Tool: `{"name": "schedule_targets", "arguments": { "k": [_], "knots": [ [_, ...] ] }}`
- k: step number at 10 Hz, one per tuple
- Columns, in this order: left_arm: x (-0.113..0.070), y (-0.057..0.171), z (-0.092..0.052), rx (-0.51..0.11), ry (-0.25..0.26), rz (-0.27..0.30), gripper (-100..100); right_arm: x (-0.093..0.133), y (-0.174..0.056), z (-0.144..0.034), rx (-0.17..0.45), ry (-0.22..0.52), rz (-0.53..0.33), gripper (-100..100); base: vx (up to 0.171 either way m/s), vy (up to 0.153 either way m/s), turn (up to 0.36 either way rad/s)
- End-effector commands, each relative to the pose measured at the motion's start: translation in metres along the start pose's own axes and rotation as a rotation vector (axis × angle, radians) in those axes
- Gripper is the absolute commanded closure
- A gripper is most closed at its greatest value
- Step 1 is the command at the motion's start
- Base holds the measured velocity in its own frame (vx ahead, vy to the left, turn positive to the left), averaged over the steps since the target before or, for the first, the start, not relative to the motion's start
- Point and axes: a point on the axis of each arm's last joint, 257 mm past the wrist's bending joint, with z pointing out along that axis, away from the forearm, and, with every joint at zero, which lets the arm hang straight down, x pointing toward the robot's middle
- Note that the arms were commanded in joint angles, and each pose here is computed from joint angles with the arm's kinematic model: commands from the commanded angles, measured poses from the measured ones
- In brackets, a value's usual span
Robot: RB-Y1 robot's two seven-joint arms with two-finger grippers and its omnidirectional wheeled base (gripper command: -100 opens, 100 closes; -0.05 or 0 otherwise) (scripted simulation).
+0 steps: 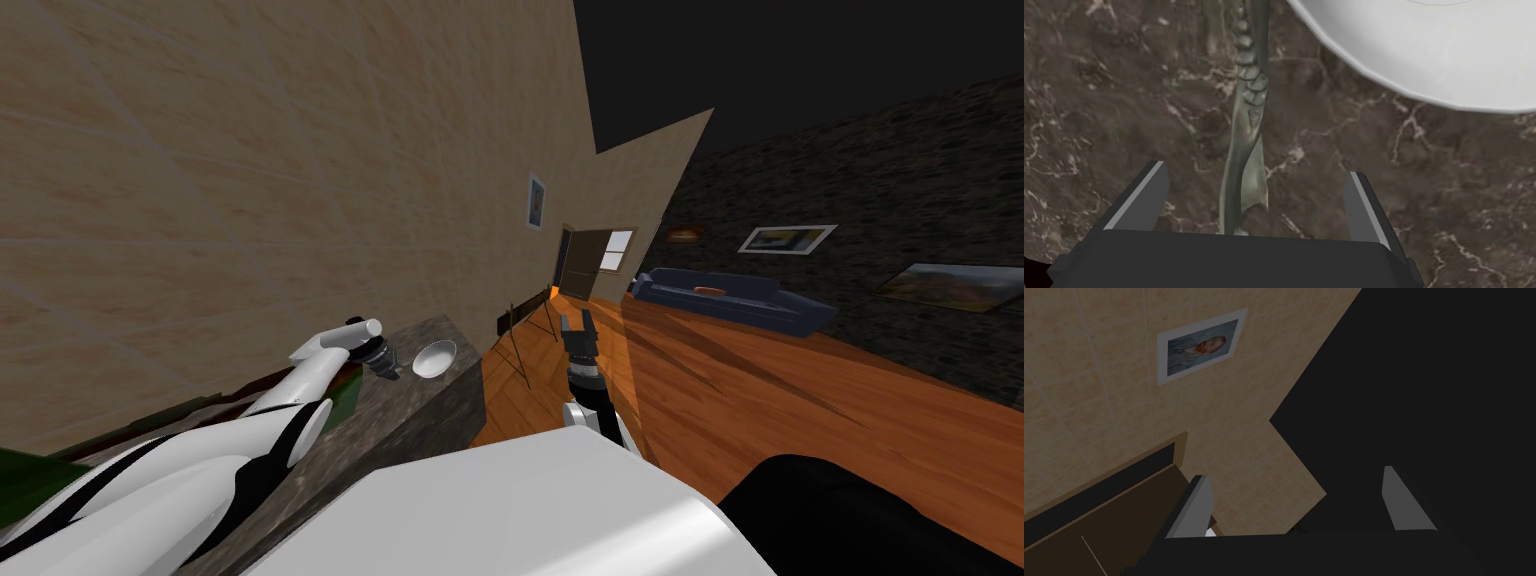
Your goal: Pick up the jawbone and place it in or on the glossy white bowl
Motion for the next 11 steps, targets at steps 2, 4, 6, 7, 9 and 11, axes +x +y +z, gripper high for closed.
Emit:
{"name": "schedule_targets", "arguments": {
  "k": [2,4,6,7,9,11],
  "knots": [
    [0.0000,0.0001,-0.0001,0.000,0.000,0.000,100,0.0000,0.0000,0.0000,0.000,0.000,0.000,0,0.000,0.000,0.000],
    [0.0018,-0.0017,-0.0016,0.004,0.005,-0.002,100,0.0000,0.0000,0.0000,0.000,0.000,0.000,0,0.000,0.000,0.000],
    [0.0017,-0.0017,-0.0016,0.004,0.005,-0.003,0,0.0000,0.0000,0.0000,0.000,0.000,0.000,0,0.000,0.000,0.000],
    [-0.0003,0.0047,-0.0001,-0.008,-0.004,-0.001,100,0.0000,0.0000,0.0000,0.000,0.000,0.000,0,0.000,0.000,0.000],
    [-0.0013,0.0028,-0.0094,-0.014,-0.008,-0.001,100,0.0000,0.0000,0.0000,0.000,0.000,0.000,0,0.002,-0.009,-0.004],
    [-0.0011,0.0015,-0.0086,-0.008,-0.008,-0.002,0,0.0000,0.0000,0.0000,0.000,0.000,0.000,0,0.000,0.000,0.000]
  ]
}}
